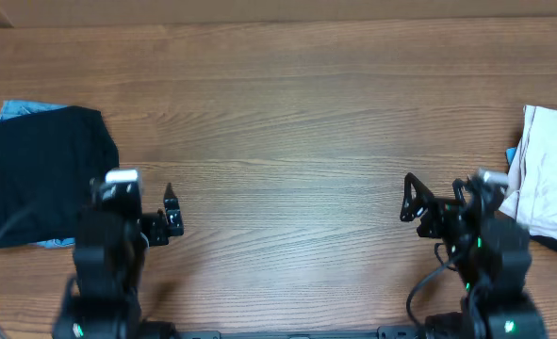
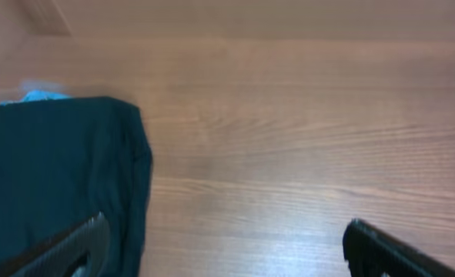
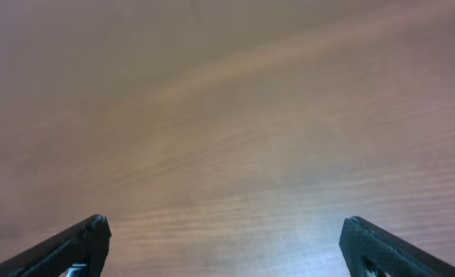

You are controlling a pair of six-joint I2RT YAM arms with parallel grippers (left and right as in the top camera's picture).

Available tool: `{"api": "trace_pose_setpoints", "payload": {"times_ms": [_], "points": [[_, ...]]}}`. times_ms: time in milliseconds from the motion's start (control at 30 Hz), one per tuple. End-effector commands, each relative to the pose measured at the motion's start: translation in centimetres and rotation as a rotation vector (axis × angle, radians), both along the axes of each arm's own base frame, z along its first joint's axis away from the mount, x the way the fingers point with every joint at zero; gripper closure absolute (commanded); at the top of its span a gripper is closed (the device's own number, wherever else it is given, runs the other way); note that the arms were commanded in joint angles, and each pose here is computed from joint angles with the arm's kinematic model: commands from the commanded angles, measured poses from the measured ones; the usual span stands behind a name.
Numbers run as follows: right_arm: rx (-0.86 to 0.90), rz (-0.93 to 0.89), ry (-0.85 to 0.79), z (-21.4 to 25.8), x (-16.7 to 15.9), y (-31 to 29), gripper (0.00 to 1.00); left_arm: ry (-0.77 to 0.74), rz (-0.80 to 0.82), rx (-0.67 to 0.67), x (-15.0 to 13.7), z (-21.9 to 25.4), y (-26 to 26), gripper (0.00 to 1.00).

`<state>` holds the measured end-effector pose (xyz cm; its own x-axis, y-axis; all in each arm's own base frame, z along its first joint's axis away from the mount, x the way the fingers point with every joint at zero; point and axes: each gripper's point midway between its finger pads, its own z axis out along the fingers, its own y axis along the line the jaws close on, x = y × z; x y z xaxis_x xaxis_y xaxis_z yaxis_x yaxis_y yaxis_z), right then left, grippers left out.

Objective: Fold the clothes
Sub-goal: 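Move the left gripper toward the black garment on the left, then grasp the black garment with the left gripper and lift it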

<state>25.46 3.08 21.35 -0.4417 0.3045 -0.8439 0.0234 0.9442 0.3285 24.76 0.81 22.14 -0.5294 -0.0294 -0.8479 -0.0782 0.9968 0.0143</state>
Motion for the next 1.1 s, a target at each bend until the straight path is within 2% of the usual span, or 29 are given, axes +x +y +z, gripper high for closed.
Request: {"api": "trace_pose_setpoints", "payload": {"times_ms": [0,100,200,267,467,600,733,833,1067], "points": [[-0.012,-0.003,0.128,1.6,1.7,0.1,0.0,0.148,-0.109,-0.092,1.9,3.4,-2.5,0.0],[-0.023,0.002,0.289,0.1,3.2,0.3,0.0,0.283,-0.062,-0.068,2.4,3.9,-1.6,0.0],[-0.081,0.039,0.418,-2.5,3.2,0.3,0.0,0.397,0.235,-0.107,2.1,2.1,2.9,0.0],[-0.104,0.057,0.43,-2.8,3.0,0.3,0.0,0.412,0.476,-0.21,1.5,1.0,7.6,0.0],[-0.104,0.058,0.437,-2.9,2.8,0.3,0.0,0.413,1.03,-0.463,-3.2,-2.9,20.9,0.0],[-0.104,0.058,0.441,-2.9,2.7,0.3,0.0,0.429,1.109,-0.483,-2.9,-6.1,25.4,0.02],[-0.104,0.058,0.44,-2.9,2.8,0.3,0.0,0.465,1.047,-0.387,-1.2,-8.7,28.2,0.06],[-0.105,0.057,0.44,-2.9,2.8,0.3,0.0,0.47,0.983,-0.316,0.3,-10.2,30.0,0.16],[-0.109,0.055,0.447,-3.0,2.6,0.2,0.0,0.482,1.029,-0.233,-0.1,-11.3,32.3,0.2]]}}
